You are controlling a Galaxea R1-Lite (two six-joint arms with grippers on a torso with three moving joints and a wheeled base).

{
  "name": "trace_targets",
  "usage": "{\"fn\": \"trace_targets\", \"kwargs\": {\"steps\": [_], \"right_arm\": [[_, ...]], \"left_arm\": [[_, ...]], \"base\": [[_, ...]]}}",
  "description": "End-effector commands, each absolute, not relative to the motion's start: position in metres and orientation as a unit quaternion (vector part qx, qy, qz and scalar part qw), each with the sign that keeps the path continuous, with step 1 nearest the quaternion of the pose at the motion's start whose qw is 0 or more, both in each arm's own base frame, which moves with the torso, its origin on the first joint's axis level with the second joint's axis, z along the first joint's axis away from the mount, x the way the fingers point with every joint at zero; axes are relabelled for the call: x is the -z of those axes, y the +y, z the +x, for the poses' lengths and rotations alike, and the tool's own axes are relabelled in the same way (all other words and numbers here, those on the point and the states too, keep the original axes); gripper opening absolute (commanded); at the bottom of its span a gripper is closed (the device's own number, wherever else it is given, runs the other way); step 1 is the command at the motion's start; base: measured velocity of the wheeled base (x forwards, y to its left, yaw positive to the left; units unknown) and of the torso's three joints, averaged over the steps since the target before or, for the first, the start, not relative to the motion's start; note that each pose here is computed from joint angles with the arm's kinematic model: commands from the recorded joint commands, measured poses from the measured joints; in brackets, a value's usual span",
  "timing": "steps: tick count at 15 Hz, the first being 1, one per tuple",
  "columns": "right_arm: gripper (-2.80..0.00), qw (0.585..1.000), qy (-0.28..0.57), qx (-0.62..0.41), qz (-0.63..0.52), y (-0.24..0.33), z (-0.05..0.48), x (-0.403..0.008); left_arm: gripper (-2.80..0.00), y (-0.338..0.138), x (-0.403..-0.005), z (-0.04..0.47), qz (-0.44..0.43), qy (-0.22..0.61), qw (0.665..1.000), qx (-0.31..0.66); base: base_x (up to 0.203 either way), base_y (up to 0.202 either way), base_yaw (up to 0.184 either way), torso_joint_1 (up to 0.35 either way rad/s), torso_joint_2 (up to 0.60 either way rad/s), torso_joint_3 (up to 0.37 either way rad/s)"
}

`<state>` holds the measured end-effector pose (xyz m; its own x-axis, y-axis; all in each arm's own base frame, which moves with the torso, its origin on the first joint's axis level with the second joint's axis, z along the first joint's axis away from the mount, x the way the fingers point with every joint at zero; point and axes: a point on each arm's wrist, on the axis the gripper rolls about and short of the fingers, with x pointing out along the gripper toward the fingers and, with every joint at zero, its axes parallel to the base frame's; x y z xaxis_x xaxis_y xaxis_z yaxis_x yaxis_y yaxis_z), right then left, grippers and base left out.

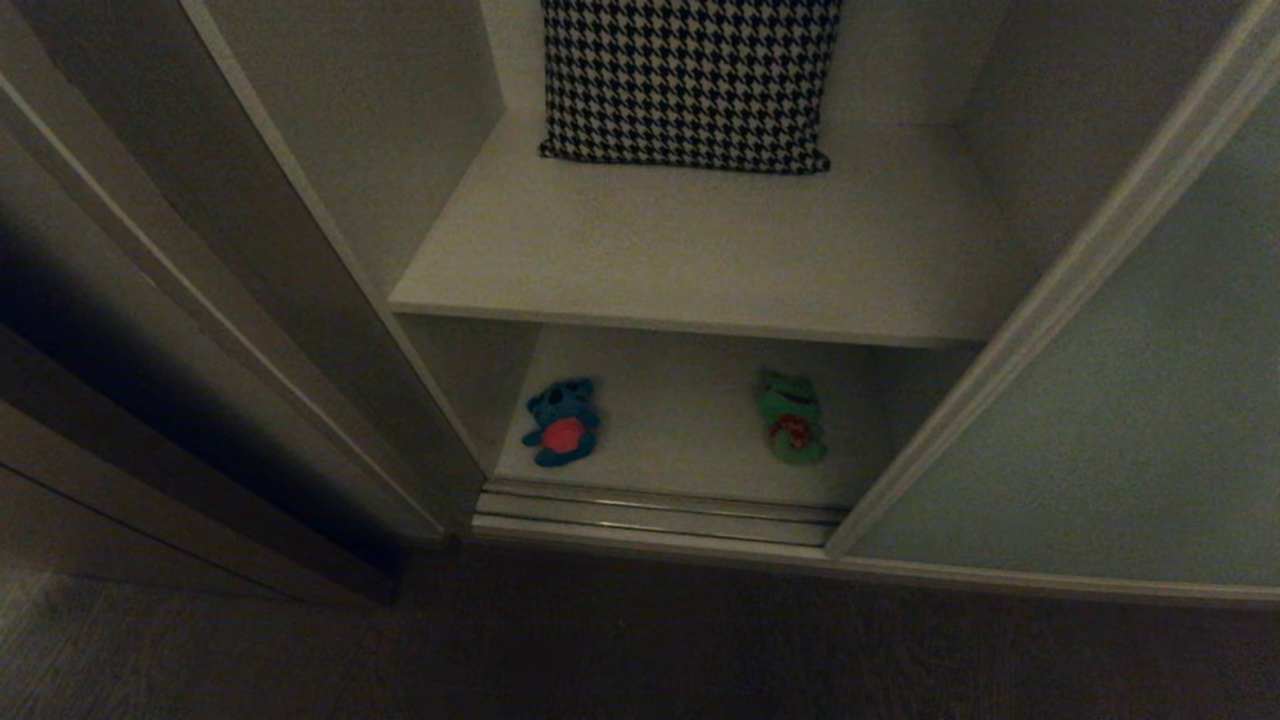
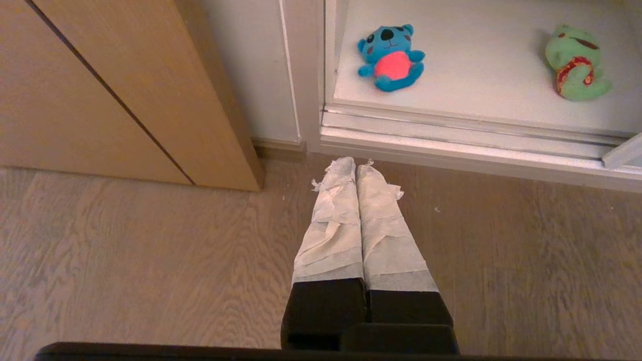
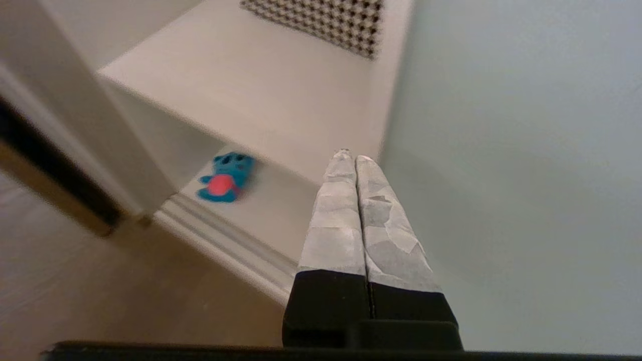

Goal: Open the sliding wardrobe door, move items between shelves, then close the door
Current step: Close the door

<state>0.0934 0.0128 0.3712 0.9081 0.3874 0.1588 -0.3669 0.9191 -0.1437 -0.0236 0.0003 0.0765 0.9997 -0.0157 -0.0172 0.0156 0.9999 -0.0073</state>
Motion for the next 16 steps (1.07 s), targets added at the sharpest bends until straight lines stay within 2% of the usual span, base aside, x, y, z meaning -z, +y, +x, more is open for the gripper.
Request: {"fn": "trace_targets", "kwargs": {"steps": [1,11,16], "right_arm": [[-2.80,0.977,-0.079,-0.188,-0.056,0.016,0.117,-0.373],[-2.80,0.981,-0.086,-0.163,-0.056,0.020,0.161,-0.391],[-2.80,0.971,-0.087,-0.213,-0.065,0.040,0.166,-0.390]], "left_arm": [[-2.80,0.000,-0.076,-0.023,-0.004,0.009,1.000,0.008],[-2.80,0.000,-0.077,-0.024,-0.004,0.008,1.000,0.008],[-2.80,0.000,-0.077,-0.024,-0.004,0.009,1.000,0.008]], "base": [[0.000,0.000,0.000,0.000,0.00,0.000],[0.000,0.000,0.000,0.000,0.00,0.000],[0.000,0.000,0.000,0.000,0.00,0.000]]}}
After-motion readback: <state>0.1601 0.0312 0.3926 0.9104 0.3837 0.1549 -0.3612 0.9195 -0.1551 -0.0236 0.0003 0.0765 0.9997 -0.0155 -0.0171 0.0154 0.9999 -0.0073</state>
